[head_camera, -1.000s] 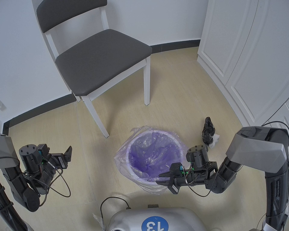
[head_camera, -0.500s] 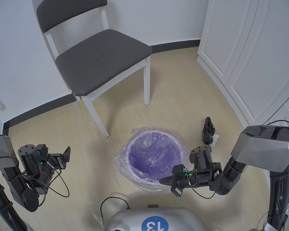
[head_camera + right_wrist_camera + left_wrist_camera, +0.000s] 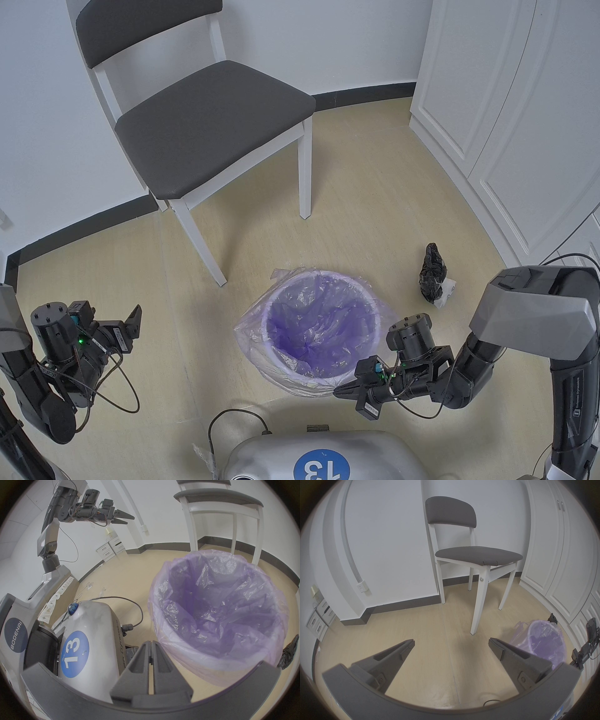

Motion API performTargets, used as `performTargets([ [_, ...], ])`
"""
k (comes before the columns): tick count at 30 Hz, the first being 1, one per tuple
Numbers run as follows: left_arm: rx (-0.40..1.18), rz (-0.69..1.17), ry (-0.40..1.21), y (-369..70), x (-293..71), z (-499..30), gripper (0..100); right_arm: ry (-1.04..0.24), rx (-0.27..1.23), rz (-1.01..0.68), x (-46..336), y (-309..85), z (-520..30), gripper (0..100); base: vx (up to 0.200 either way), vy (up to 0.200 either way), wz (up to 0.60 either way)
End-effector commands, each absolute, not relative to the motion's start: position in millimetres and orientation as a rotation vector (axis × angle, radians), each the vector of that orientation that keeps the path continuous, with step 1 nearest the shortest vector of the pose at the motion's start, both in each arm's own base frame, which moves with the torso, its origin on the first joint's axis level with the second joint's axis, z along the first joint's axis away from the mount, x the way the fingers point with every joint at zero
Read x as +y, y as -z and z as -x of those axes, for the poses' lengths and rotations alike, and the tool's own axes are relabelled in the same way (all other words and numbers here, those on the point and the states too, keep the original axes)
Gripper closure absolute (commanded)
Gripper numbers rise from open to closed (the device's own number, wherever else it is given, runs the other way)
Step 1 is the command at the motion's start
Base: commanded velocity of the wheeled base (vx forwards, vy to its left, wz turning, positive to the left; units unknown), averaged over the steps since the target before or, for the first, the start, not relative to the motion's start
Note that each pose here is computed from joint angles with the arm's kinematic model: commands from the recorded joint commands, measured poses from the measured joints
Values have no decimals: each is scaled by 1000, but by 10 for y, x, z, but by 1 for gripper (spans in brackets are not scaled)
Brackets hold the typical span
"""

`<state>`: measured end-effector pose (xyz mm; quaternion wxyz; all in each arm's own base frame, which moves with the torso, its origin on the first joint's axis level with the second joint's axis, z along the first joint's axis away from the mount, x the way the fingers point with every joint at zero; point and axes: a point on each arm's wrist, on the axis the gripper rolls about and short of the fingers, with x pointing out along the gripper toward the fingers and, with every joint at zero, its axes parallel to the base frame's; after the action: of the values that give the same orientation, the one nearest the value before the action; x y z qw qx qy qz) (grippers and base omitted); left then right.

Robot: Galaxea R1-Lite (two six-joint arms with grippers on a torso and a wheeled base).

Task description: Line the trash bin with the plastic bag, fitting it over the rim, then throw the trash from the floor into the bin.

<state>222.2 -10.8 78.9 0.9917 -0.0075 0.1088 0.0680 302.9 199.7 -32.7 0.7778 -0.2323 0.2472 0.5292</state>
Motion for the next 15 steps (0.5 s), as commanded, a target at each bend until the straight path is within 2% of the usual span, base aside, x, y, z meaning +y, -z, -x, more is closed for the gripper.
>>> performTargets([
  [1, 205, 21, -138, -801, -101, -2210, 0, -1145, 548, 503, 2009, 420, -3064, 100, 0, 0, 0],
  [9, 200, 28, -139, -815, -100, -2193, 0, -1141, 543, 509, 1975, 421, -3083, 100, 0, 0, 0],
  [15, 182, 29, -130, -872, -96, -2111, 0, -1238, 412, 576, 1839, 86, -2857, 100, 0, 0, 0],
])
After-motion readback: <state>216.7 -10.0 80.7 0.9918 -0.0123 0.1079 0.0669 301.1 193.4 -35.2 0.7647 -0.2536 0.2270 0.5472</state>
